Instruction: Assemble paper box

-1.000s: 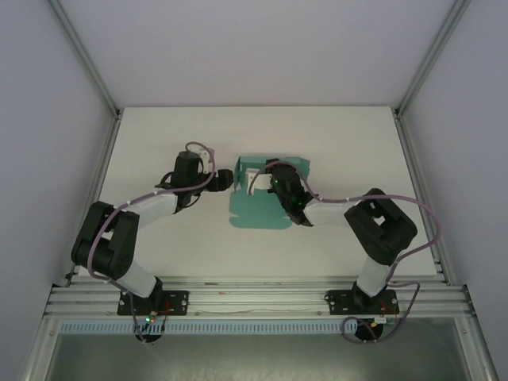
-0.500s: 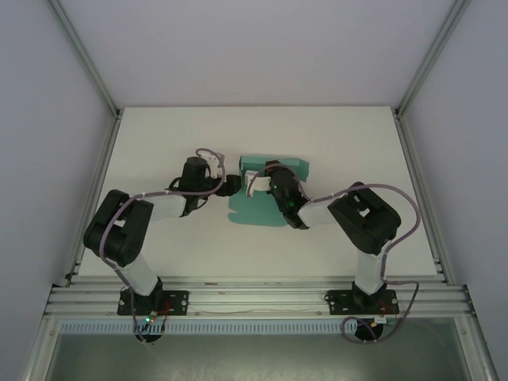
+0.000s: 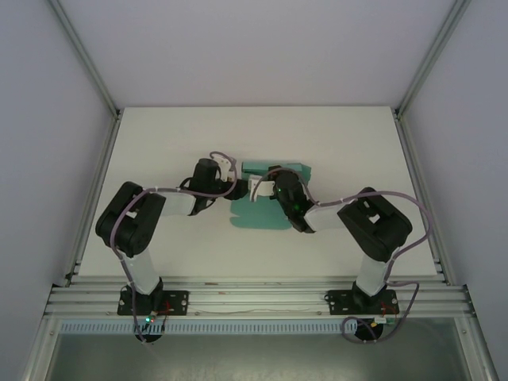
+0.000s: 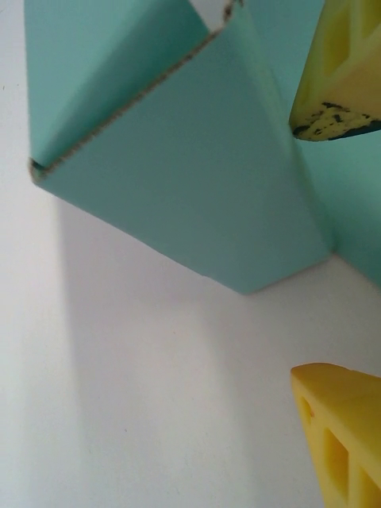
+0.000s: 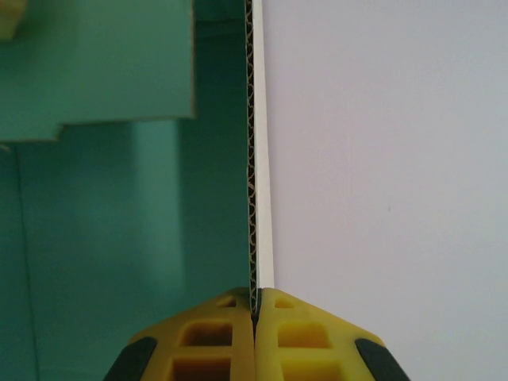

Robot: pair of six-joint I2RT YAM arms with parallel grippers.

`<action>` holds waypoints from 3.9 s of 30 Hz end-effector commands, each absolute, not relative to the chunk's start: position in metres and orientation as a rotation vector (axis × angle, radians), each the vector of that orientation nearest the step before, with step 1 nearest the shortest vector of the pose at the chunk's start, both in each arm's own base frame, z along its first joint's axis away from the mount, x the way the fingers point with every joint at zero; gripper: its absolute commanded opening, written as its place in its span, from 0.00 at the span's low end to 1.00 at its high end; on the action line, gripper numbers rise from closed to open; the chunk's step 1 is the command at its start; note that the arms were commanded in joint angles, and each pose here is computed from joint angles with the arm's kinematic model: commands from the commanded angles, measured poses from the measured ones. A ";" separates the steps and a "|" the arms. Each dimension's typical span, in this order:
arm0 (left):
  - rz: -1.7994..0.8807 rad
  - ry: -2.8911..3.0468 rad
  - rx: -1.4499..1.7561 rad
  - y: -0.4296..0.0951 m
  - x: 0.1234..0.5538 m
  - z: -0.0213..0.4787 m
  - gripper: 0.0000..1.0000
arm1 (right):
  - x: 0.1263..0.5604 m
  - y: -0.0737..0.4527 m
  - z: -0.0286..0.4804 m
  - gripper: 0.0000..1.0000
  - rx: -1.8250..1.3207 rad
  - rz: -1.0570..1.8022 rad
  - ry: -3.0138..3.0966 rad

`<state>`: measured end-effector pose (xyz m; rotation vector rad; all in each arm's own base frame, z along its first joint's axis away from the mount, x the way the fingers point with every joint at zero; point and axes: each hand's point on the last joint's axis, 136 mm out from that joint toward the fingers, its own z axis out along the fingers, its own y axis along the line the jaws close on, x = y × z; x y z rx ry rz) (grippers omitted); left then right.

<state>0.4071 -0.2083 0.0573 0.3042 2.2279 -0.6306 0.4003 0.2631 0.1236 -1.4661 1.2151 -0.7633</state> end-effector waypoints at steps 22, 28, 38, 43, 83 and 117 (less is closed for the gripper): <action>-0.299 2.234 0.249 -0.206 0.443 0.047 0.15 | 0.368 0.267 0.094 0.00 -1.587 -0.502 1.424; -0.187 2.269 0.177 -0.195 0.440 0.030 0.00 | 0.373 0.264 0.111 0.00 -1.475 -0.482 1.491; -0.274 2.172 0.296 -0.209 0.428 0.040 0.00 | 0.354 0.262 0.175 0.47 -1.178 -0.166 1.669; -0.404 2.023 0.374 -0.226 0.411 0.066 0.00 | 0.342 0.245 0.203 0.69 -0.925 0.141 1.844; -0.313 2.102 0.355 -0.227 0.409 0.037 0.17 | 0.338 0.268 0.091 0.50 -0.881 0.694 2.485; -0.874 2.184 0.118 -0.226 0.413 0.107 0.00 | 0.338 0.221 0.197 0.55 -0.696 0.719 2.154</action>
